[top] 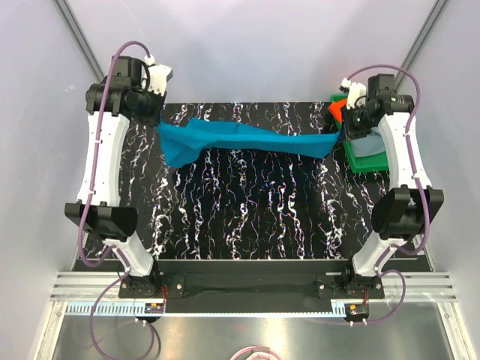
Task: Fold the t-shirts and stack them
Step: Fold the tshirt
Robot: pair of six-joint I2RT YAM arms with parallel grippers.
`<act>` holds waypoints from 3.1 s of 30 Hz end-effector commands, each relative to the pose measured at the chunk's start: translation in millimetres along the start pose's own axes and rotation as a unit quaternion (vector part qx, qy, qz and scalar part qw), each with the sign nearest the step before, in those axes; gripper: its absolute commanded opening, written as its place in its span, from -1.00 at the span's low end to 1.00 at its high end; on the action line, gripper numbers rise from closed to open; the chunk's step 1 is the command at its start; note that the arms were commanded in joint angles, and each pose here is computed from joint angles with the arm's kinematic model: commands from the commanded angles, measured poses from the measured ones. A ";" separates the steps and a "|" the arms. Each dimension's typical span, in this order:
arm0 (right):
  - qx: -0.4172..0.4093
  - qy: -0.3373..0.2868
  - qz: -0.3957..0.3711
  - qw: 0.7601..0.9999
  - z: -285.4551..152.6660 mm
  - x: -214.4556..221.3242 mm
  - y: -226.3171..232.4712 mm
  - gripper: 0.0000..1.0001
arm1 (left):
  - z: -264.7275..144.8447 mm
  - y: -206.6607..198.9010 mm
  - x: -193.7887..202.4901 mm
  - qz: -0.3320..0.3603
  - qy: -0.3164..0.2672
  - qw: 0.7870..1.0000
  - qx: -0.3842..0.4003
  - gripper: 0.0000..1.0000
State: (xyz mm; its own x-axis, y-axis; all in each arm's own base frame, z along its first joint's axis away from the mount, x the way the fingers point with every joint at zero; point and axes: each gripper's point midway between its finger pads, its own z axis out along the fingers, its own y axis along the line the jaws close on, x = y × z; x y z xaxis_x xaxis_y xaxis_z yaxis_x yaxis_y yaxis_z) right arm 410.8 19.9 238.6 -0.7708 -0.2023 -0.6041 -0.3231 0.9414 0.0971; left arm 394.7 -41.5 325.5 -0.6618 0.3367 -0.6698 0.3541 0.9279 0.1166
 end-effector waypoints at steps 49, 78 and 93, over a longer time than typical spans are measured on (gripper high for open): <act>0.099 -0.350 -0.030 0.931 -138.5 -192.5 -18.6 -1.00 | -118.4 106.2 -187.8 -0.015 -0.438 0.869 -0.229 -1.00; -0.041 -0.021 0.032 0.998 -54.5 86.7 56.4 -1.00 | -44.2 -87.7 106.0 -0.066 0.114 0.962 0.237 -1.00; -0.091 0.037 0.053 0.994 -43.9 135.4 78.2 -1.00 | -8.9 -92.5 153.5 -0.103 0.224 0.936 0.251 -1.00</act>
State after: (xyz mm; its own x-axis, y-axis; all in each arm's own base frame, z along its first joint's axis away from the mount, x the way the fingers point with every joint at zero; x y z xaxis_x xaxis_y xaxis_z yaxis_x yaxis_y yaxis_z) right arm 262.4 50.2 188.1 -0.8658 -0.1187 -0.4861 -0.2919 0.9088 0.2981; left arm 292.2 -76.1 221.2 -0.8578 0.2958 -0.4204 0.4499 0.8275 -0.3358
